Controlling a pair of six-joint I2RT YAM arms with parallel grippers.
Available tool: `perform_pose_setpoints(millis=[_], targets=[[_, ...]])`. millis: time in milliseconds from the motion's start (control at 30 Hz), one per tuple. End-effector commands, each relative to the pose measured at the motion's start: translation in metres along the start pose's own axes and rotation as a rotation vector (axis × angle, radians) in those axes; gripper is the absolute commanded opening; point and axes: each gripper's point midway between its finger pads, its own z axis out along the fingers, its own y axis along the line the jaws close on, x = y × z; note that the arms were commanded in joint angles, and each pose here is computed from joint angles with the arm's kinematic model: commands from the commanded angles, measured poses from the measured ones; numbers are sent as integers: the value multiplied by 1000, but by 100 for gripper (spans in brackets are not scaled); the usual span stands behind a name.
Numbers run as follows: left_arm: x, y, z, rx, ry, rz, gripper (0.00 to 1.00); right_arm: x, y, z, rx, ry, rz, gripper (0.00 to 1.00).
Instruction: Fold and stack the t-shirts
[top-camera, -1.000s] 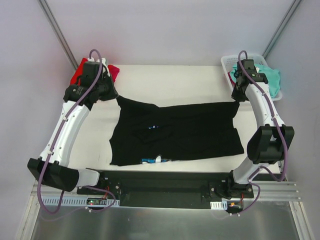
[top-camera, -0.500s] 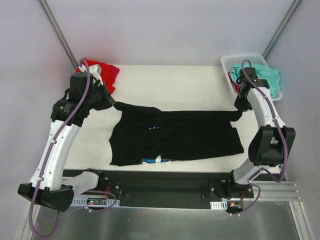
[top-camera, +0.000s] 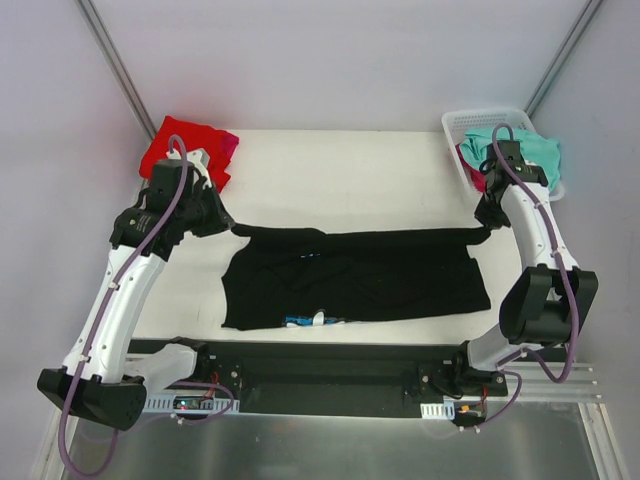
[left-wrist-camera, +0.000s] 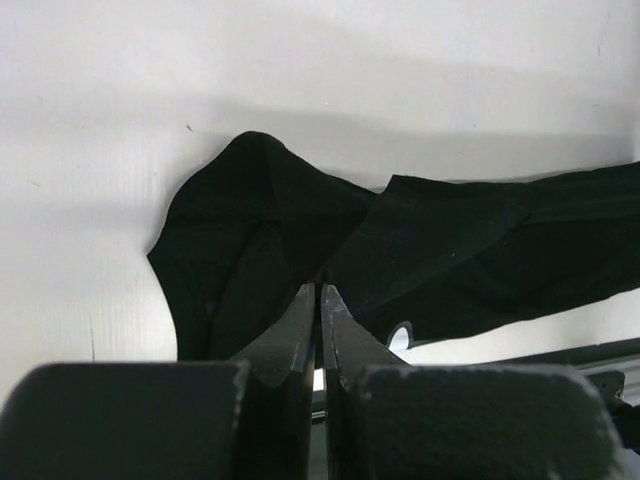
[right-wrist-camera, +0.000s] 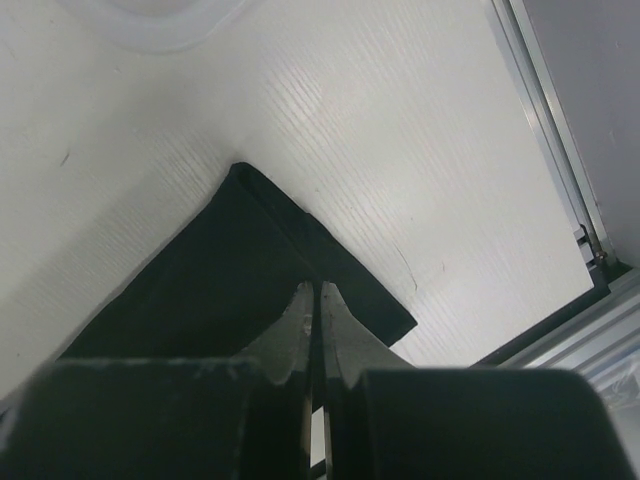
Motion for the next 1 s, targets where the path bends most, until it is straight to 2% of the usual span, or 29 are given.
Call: perform_pose_setpoints(millis=[0,567,967], targets=[[5,-5,-11,39,-19,-23,0,7,-20,-5,58,-6,33,1],[31,2,-7,28,27,-29,0,38,-25,9,72,47,3,1],[69,10,-2,14,71,-96,0,70,-27,22,86,110,15,1]])
